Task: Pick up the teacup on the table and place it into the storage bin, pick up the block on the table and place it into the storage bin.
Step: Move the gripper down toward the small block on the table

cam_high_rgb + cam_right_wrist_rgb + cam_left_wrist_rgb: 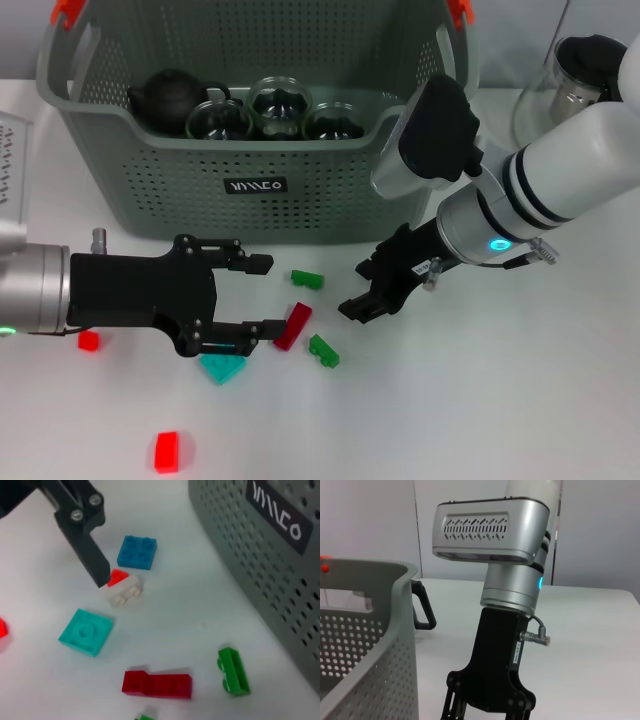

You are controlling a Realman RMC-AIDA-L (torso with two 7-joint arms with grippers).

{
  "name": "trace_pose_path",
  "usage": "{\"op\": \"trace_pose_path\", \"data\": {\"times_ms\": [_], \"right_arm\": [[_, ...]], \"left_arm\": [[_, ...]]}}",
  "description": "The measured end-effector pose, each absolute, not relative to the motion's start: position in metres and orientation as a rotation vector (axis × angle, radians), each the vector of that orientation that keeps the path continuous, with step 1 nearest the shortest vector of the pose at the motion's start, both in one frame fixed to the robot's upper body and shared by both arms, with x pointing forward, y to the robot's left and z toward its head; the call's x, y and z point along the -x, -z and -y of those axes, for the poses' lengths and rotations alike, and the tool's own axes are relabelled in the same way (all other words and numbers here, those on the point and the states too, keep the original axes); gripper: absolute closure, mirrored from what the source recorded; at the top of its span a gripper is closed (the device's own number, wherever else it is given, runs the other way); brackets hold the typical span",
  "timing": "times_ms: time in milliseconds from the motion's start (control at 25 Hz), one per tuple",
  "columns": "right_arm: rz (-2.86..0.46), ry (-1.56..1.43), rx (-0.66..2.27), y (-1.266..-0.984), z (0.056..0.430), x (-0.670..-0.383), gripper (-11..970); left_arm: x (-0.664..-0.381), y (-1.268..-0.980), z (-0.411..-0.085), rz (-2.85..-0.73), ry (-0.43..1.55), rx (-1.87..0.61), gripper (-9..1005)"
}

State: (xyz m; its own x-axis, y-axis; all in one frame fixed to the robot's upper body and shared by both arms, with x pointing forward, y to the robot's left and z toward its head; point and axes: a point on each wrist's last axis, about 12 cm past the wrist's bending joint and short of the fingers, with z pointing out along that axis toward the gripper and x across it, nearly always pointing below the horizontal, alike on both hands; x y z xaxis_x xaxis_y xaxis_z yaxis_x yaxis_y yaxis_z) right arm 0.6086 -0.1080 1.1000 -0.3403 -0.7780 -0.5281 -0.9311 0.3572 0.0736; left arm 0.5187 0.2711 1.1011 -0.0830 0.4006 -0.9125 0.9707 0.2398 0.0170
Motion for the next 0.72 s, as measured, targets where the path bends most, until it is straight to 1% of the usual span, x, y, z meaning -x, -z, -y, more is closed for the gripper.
{"op": "trace_pose_path", "data": {"times_ms": [280,720], "right_arm": [[-2.209,-0.503,1.509,-1.092,0.102,-0.604,321],[-2.212,-0.492,1.491,-1.089,0.103,-0.604,323]], "left_arm": [[-0.519,-1.101,-0.271,-1.638,0.820,-1.299,282],[-0.519,-1.101,-0.273,-1.638,0.814,-1.291,282]]}}
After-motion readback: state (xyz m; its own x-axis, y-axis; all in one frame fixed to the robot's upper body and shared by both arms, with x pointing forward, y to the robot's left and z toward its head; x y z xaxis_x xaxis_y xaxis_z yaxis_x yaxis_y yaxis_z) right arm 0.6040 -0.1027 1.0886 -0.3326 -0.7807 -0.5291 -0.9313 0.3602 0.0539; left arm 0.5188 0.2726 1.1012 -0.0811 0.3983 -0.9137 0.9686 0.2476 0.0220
